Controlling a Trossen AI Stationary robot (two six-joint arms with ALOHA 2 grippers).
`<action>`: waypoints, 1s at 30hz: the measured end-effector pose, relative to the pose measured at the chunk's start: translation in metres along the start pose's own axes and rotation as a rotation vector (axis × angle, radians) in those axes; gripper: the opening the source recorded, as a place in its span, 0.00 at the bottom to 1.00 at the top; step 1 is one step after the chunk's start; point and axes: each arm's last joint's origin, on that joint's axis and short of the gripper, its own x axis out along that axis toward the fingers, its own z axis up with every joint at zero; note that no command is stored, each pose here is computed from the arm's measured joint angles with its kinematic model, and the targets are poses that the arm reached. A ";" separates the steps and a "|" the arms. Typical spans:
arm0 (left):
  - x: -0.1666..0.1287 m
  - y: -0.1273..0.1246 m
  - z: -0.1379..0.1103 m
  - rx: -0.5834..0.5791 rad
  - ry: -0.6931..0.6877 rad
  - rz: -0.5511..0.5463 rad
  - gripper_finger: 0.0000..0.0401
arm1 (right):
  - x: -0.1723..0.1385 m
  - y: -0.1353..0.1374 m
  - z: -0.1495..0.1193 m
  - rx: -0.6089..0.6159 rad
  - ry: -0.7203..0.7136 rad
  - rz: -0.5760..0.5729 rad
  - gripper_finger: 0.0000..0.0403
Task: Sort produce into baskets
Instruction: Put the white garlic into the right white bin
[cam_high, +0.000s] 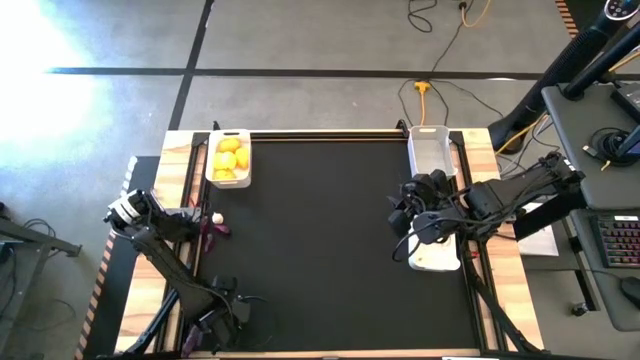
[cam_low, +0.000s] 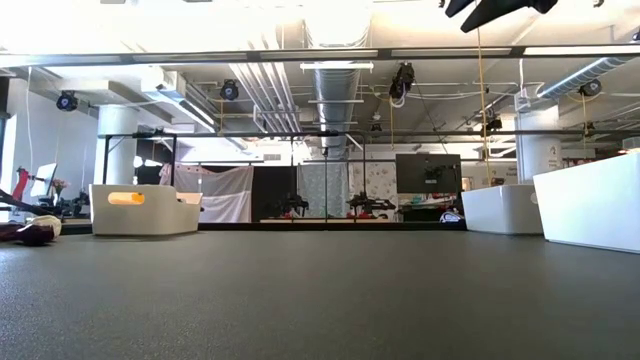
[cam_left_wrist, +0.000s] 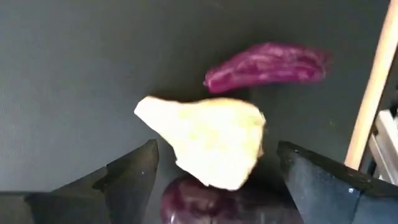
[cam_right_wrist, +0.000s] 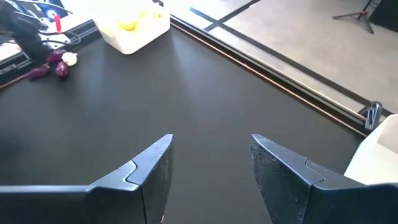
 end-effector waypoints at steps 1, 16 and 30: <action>0.001 0.001 0.000 -0.006 -0.001 0.000 0.77 | 0.000 0.000 0.000 -0.001 0.000 0.000 0.50; 0.008 0.040 0.015 -0.237 -0.083 -0.003 0.42 | 0.004 0.005 -0.003 -0.011 0.028 0.006 0.50; -0.068 0.186 0.095 -0.366 -0.547 0.047 0.31 | 0.025 0.028 -0.044 -0.298 0.199 0.036 0.50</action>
